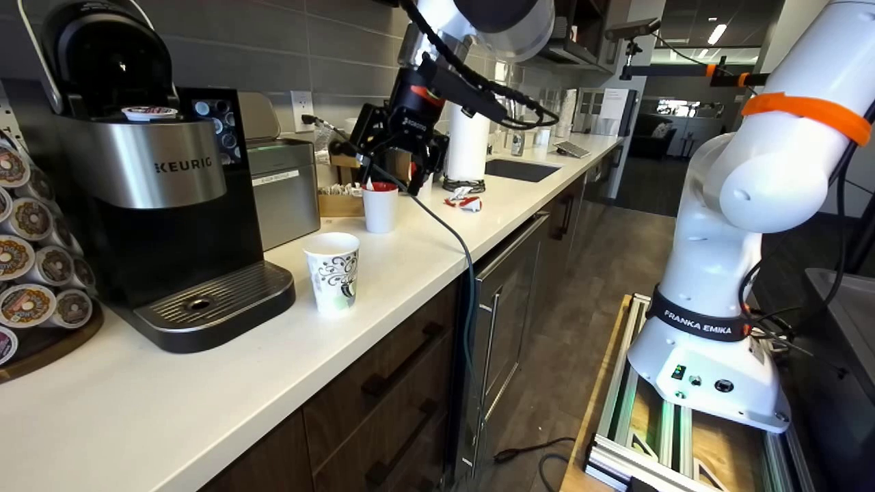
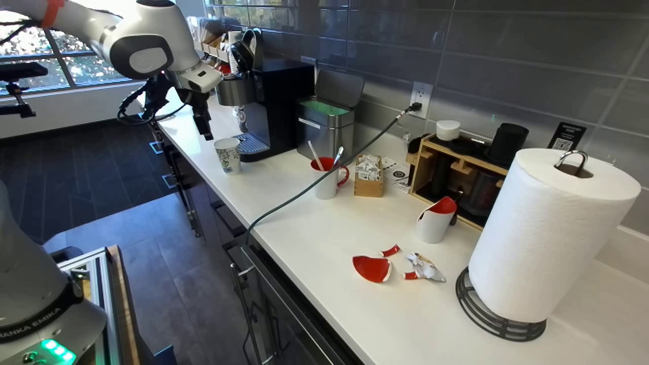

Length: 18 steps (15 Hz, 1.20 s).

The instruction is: Put the paper cup inside the white mug

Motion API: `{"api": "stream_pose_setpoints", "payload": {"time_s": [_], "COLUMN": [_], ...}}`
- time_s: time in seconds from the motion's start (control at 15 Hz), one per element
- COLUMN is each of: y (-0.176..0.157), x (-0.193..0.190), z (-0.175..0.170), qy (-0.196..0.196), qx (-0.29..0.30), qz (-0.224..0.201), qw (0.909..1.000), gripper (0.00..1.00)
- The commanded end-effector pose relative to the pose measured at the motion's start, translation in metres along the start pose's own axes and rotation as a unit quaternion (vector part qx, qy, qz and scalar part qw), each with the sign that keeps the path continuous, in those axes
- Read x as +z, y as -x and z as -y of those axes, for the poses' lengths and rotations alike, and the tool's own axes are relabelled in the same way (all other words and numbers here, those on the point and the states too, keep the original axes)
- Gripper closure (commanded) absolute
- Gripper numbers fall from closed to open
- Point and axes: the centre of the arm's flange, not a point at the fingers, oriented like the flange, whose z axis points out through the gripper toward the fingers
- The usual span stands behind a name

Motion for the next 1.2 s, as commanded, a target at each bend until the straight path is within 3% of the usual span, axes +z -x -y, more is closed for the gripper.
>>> {"api": "stream_pose_setpoints", "payload": {"time_s": [0.0, 0.07, 0.6, 1.13], "y": [0.008, 0.006, 0.006, 0.005], "x": [0.022, 0.009, 0.016, 0.034], "z": [0.012, 0.009, 0.010, 0.032], "qy": [0.012, 0.002, 0.007, 0.056], "qx": [0.014, 0.005, 0.006, 0.001], "qz": [-0.035, -0.022, -0.026, -0.076], "qw": [0.9992, 0.9997, 0.9996, 0.9955], "gripper": [0.00, 0.00, 0.00, 0.00]}}
